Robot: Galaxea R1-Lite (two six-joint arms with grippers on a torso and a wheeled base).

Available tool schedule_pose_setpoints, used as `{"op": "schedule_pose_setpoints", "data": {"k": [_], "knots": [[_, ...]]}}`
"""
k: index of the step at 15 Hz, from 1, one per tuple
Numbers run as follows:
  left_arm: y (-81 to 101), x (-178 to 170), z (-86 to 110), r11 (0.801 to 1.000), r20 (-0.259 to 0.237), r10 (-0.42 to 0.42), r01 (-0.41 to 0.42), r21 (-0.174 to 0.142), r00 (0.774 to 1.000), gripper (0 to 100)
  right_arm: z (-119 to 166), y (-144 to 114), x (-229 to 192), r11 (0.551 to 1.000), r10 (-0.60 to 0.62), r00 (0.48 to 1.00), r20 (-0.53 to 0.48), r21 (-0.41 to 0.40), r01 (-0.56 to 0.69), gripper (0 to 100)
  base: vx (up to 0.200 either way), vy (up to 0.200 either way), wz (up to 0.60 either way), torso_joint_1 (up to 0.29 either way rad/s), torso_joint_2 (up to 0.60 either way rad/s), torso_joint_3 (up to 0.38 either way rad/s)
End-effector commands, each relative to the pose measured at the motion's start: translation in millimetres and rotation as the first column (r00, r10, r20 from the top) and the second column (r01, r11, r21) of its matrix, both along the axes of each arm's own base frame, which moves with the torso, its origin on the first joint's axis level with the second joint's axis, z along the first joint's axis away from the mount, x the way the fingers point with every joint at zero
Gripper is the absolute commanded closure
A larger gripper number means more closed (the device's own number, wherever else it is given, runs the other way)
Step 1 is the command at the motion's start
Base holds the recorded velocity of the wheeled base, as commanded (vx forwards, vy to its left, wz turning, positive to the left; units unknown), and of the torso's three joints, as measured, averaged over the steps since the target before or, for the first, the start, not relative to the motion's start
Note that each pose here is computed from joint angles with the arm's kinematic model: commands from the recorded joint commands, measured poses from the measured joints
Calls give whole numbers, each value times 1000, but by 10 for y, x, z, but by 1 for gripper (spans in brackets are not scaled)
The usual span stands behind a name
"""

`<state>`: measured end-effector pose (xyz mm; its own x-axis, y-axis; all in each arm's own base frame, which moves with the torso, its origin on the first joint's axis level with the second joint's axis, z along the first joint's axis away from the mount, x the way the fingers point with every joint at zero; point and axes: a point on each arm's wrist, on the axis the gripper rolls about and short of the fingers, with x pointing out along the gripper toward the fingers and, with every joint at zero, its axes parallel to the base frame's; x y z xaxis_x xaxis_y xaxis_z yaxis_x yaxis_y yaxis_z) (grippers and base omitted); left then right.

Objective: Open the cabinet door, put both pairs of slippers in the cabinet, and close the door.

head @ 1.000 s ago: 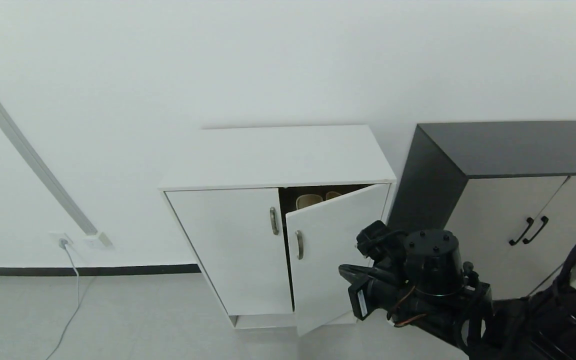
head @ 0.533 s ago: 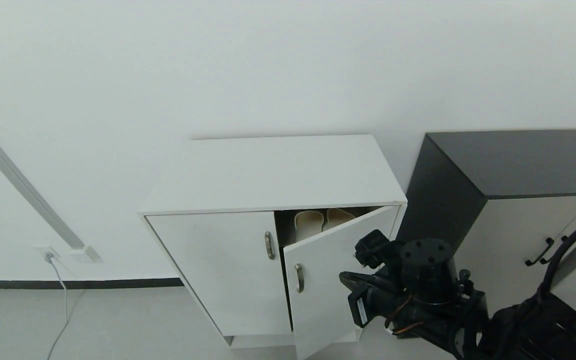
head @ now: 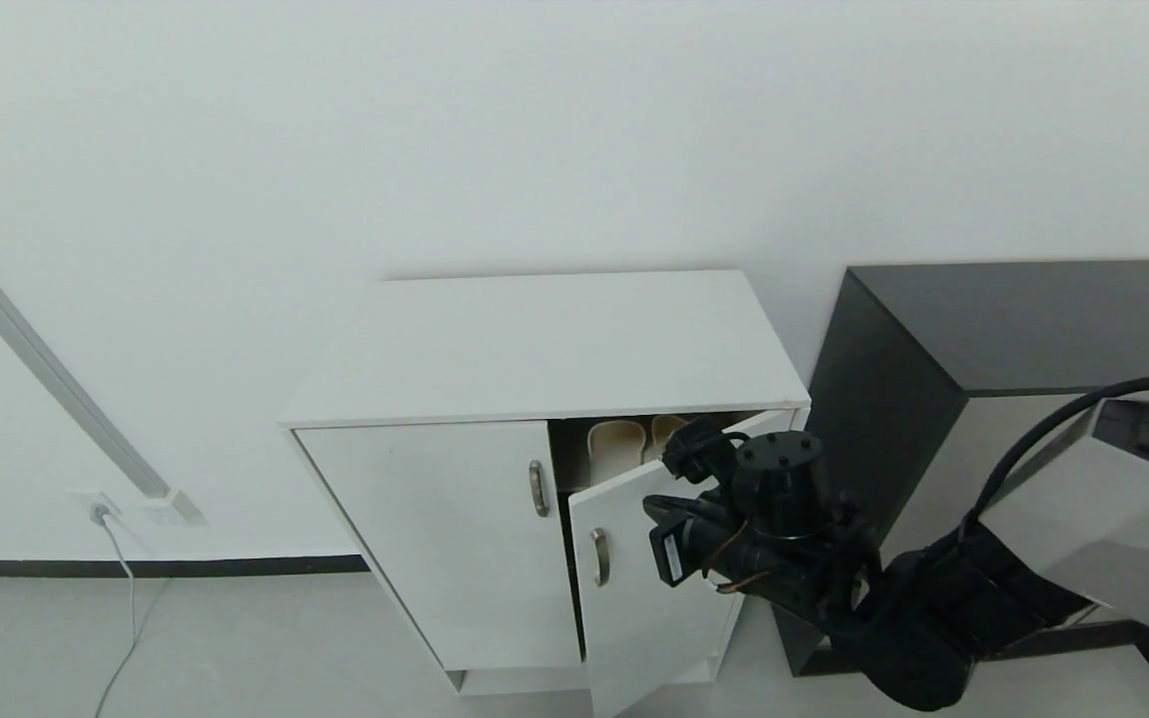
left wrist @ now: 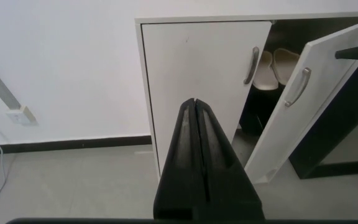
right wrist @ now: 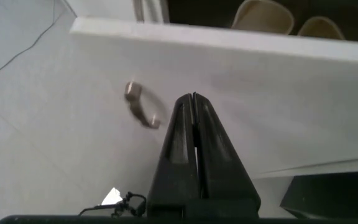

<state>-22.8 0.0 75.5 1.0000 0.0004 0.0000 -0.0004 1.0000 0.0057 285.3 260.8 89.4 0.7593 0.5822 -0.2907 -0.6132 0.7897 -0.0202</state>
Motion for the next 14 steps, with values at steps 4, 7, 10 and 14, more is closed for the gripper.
{"op": "schedule_pose_setpoints", "data": {"k": [4,7,10,14], "knots": [[0,0,0,1000,0,1,-1,-1,1000,100,-100,7,275,999,-44,999,8,4,44,100,0,0,0,0,0,0],[0,0,0,1000,0,3,-3,-1,1000,100,-162,-3,463,997,-71,997,5,3,71,100,0,0,0,0,0,0],[0,0,0,1000,0,3,-3,-1,1000,100,-116,-1,604,996,-90,996,18,15,90,100,0,0,0,0,0,0],[0,1,0,1000,-2,3,-3,-1,1000,100,-98,18,695,995,-98,995,14,12,97,100,0,0,0,0,0,0]]}}
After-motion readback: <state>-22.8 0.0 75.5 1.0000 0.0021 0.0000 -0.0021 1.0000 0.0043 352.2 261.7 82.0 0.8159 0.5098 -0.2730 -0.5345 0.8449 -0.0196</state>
